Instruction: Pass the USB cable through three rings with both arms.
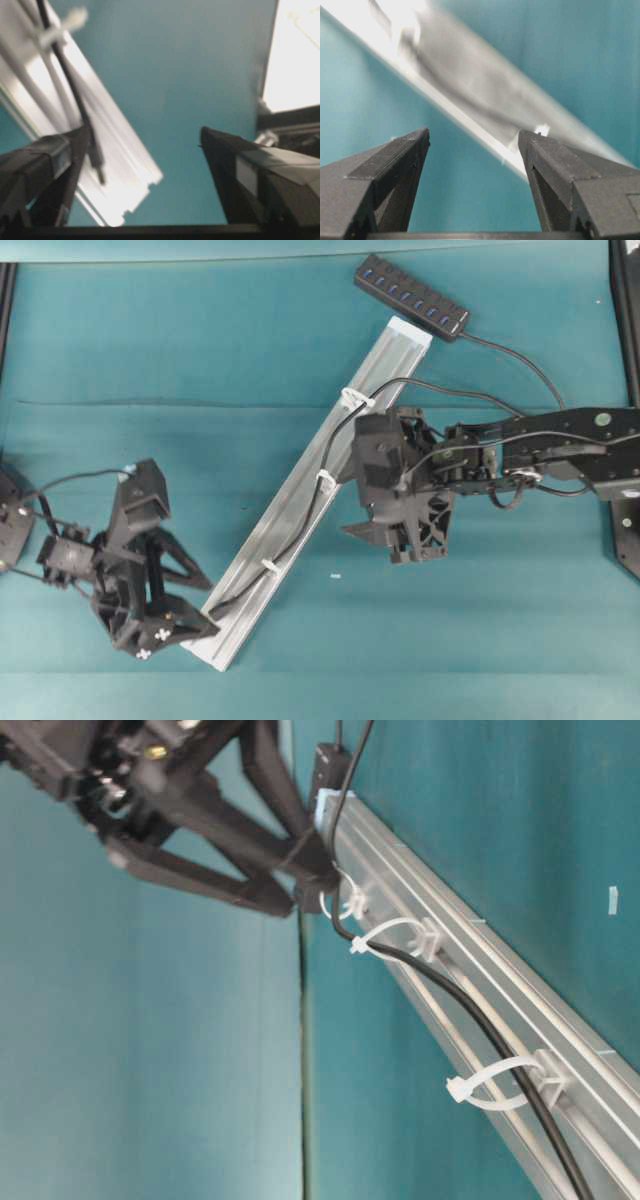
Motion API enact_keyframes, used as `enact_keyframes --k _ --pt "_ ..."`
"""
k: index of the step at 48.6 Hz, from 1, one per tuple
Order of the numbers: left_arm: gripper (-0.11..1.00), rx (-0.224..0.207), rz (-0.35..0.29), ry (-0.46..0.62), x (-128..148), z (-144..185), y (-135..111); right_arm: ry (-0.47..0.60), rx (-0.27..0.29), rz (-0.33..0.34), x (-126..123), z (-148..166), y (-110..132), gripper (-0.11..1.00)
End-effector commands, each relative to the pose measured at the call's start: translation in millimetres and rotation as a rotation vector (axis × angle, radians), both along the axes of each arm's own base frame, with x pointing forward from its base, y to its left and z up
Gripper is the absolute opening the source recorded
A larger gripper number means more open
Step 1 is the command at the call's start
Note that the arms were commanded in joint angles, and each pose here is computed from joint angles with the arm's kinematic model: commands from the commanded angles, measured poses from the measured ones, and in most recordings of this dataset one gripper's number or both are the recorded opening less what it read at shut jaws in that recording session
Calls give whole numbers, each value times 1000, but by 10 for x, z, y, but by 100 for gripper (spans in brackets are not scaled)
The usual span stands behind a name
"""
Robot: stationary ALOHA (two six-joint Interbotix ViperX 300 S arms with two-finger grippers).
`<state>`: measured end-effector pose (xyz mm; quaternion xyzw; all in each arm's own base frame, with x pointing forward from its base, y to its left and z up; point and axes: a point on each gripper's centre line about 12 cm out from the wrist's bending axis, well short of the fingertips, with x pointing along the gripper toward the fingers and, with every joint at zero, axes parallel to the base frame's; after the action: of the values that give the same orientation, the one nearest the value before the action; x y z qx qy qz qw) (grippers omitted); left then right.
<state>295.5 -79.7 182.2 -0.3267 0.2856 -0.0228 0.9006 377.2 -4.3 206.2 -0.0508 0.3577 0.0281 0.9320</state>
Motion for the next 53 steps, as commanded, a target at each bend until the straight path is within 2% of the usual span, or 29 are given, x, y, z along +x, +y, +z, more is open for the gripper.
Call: enact_keyframes --k 1,15,29,38,53 --pt "95 16 -2 -71 21 197 47 -80 23 -31 8 183 -19 81" --pt "95 105 31 -256 -170 658 336 -244 82 -145 -201 535 -221 81" --pt "92 188 47 -386 -466 901 498 -318 166 -243 -522 653 -322 81" --pt "92 253 57 -439 -593 1013 579 -366 183 -255 -706 698 -311 81" --pt "91 313 103 -531 -763 1223 706 -448 184 -256 -1019 802 -292 81"
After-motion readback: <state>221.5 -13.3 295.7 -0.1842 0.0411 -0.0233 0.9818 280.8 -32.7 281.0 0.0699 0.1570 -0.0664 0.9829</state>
